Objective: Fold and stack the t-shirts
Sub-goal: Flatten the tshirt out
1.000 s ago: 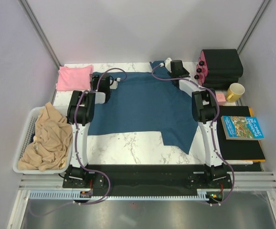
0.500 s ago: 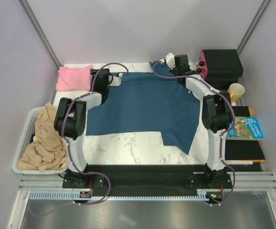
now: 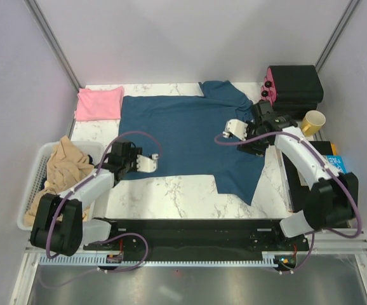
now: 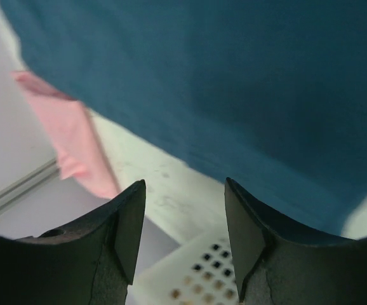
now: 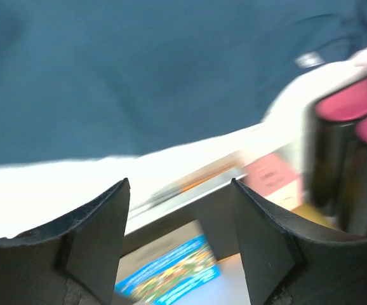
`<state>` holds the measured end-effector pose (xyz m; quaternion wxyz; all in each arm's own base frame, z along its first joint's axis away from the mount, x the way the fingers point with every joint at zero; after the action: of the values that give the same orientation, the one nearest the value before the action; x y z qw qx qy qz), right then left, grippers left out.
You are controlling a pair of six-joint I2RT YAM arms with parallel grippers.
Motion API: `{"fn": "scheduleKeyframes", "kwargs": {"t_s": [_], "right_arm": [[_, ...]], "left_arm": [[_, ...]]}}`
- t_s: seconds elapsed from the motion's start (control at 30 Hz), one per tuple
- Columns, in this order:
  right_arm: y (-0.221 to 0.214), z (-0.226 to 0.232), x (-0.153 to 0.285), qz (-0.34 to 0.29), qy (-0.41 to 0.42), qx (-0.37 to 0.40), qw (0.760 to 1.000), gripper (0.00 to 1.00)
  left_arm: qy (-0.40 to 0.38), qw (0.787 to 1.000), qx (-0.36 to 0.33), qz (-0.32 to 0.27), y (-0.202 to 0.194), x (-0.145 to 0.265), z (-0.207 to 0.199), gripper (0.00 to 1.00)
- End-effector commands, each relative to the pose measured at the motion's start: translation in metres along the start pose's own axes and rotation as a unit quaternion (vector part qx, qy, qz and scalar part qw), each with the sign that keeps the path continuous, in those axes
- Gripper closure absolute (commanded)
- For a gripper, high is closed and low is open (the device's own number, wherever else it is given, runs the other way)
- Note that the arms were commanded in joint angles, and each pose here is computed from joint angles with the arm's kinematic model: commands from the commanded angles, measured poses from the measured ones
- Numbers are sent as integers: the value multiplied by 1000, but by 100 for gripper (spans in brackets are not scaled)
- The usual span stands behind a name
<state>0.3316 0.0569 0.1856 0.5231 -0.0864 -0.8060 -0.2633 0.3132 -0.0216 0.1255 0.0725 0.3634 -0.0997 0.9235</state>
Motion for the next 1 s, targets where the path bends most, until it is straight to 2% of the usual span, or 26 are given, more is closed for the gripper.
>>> {"fn": "scheduleKeyframes", "kwargs": {"t_s": [0.0, 0.1, 0.3, 0.47, 0.7, 0.97], "right_arm": [[-35, 55, 22, 15, 82, 33, 996, 28], [-51, 78, 37, 0, 76, 52, 996, 28], [-86, 123, 38, 14, 98, 134, 986, 28], [-100, 151, 34, 13, 126, 193, 973, 28], [-99, 170, 28, 0, 163, 205, 965, 28], [-81, 189, 21, -38, 204, 185, 961, 33]], "left_arm": [[11, 999, -26, -44, 8, 14, -24, 41], [23, 997, -32, -64, 14, 23, -39, 41], [22, 992, -82, -88, 21, 38, -75, 41], [28, 991, -95, -92, 22, 51, -86, 40], [-5, 990, -106, -87, 21, 51, -110, 41], [-10, 991, -103, -81, 19, 49, -105, 40]]}}
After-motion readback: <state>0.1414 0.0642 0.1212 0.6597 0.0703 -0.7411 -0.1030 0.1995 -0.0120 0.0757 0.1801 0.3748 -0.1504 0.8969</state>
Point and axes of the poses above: each gripper's point midway between its finger pads, its own x axis back along the fingers, its own z axis along the line the jaws close on, y = z × x, the point moved 5 cm from there along x, back along the fingers, and after that the axes turned 13 degrees about -x, right-handed, at the moved point
